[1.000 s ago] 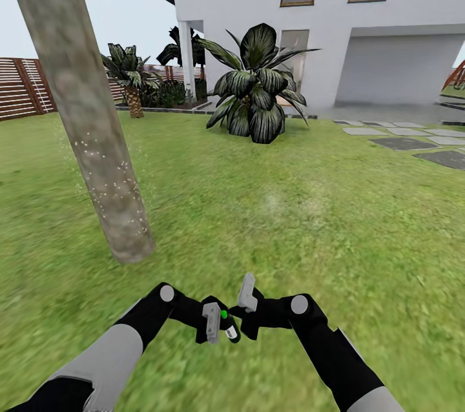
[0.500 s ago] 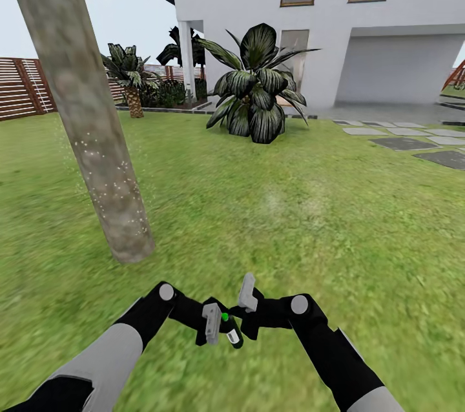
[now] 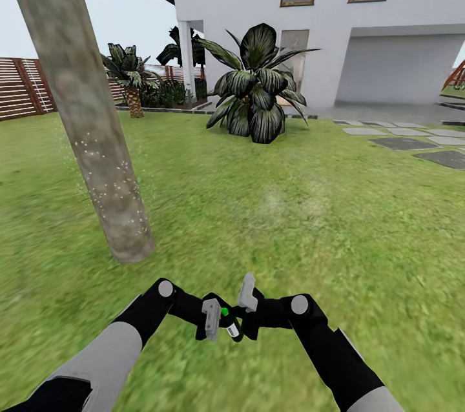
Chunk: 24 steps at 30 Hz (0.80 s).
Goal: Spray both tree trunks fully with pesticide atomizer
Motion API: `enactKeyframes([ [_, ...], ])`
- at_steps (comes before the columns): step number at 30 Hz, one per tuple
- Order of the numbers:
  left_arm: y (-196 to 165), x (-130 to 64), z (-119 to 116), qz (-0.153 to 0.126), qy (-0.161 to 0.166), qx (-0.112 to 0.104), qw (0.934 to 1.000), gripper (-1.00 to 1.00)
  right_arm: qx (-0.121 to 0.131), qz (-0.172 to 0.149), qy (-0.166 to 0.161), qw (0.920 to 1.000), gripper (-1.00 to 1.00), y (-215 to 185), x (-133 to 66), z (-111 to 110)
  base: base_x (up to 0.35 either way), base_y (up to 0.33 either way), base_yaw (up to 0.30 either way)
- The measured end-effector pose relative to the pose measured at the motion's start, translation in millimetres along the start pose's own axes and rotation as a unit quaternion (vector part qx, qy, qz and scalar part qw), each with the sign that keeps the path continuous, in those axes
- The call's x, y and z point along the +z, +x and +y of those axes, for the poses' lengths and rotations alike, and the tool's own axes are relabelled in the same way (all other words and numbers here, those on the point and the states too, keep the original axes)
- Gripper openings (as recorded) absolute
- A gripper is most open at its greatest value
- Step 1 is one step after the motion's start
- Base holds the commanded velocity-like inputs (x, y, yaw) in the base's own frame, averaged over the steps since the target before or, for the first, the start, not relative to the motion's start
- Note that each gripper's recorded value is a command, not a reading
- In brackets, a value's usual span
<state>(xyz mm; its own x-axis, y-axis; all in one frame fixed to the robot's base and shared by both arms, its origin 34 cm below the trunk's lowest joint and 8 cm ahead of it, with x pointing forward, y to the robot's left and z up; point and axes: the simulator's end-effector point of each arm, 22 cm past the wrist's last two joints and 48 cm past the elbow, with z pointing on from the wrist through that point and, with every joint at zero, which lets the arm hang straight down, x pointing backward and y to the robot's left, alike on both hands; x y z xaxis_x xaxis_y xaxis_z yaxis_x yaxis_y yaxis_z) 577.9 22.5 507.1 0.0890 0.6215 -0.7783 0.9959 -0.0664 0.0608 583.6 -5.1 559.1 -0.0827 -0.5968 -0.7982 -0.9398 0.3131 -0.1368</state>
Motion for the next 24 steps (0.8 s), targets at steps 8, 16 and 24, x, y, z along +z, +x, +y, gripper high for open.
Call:
enactKeyframes([
  [8, -6.2, 0.0, 0.9, -0.017, -0.004, -0.005, 0.9998, -1.0, 0.0, 0.001, 0.001, 1.0, -1.0, 0.9, -0.1, -0.6, 0.0, 0.0, 0.0],
  [16, -7.4, 0.5, 0.7, -0.019, -0.004, -0.005, 0.9998, -1.0, 0.0, 0.001, 0.001, 1.0, -1.0, 1.0, -0.1, -0.7, 0.0, 0.0, 0.0],
  [24, -7.1, 0.8, -0.8, -0.02, -0.002, -0.005, 0.9998, -1.0, 0.0, 0.001, 0.001, 1.0, -1.0, 1.0, -0.1, -0.7, 0.0, 0.0, 0.0],
])
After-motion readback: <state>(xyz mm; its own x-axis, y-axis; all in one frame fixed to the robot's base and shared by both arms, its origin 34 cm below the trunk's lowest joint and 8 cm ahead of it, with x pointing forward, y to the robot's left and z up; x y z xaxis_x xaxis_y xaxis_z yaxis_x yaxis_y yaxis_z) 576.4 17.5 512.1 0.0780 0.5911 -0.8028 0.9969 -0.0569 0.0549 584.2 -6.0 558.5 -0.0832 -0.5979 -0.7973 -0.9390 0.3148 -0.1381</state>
